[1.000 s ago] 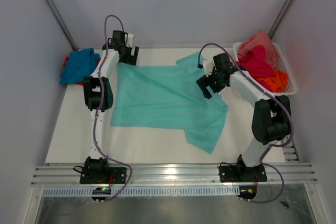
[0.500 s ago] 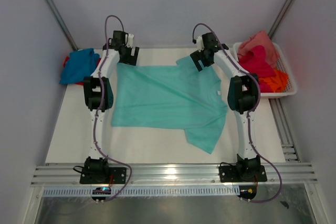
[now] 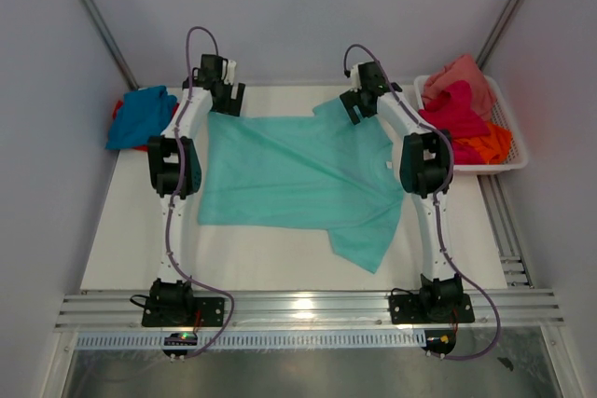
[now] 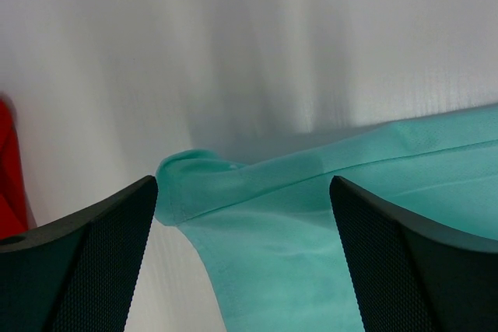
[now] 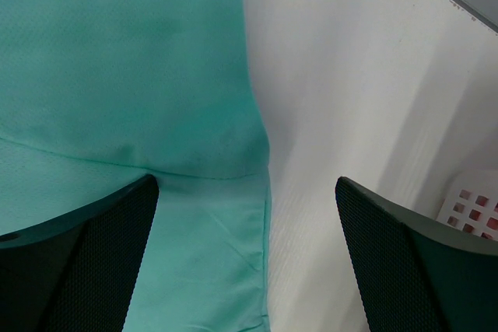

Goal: Fold and stack the t-shirts
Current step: Flatten the tshirt out

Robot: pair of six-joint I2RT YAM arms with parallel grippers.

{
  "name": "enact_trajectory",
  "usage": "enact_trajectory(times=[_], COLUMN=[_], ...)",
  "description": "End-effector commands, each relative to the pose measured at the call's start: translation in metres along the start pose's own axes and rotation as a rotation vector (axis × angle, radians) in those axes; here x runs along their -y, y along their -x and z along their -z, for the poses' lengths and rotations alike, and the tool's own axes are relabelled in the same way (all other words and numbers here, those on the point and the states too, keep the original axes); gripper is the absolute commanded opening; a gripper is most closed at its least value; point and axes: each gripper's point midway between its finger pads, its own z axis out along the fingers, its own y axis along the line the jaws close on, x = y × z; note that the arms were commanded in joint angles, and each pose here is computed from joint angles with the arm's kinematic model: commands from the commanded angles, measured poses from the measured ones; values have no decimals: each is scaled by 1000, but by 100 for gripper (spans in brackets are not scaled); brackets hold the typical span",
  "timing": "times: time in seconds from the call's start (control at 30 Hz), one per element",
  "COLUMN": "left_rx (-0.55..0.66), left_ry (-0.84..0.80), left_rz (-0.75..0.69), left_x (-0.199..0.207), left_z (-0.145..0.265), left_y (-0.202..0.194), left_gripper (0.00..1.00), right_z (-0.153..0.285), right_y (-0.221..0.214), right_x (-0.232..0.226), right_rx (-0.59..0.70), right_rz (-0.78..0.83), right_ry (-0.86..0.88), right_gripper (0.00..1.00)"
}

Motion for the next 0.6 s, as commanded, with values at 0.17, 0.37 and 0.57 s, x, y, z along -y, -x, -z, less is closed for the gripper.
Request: enact_trajectory(times=[0.17,0.37,0.57], left_rx=[103,150,-64], left_ry=[20,-183,-447], left_rz=[-13,-18,-78], left_x=[-10,23,80], left_z=[75,153,181], left_y=[44,52,-27], left_gripper=[93,95,93], right_z=[24,91,119], right_y=[21,23,-1], right_x=[12,-9,-48], right_rx=[57,165,121], right_rz=[-37,58,91], right_ry=[-1,121,329], right_gripper=[99,99,99])
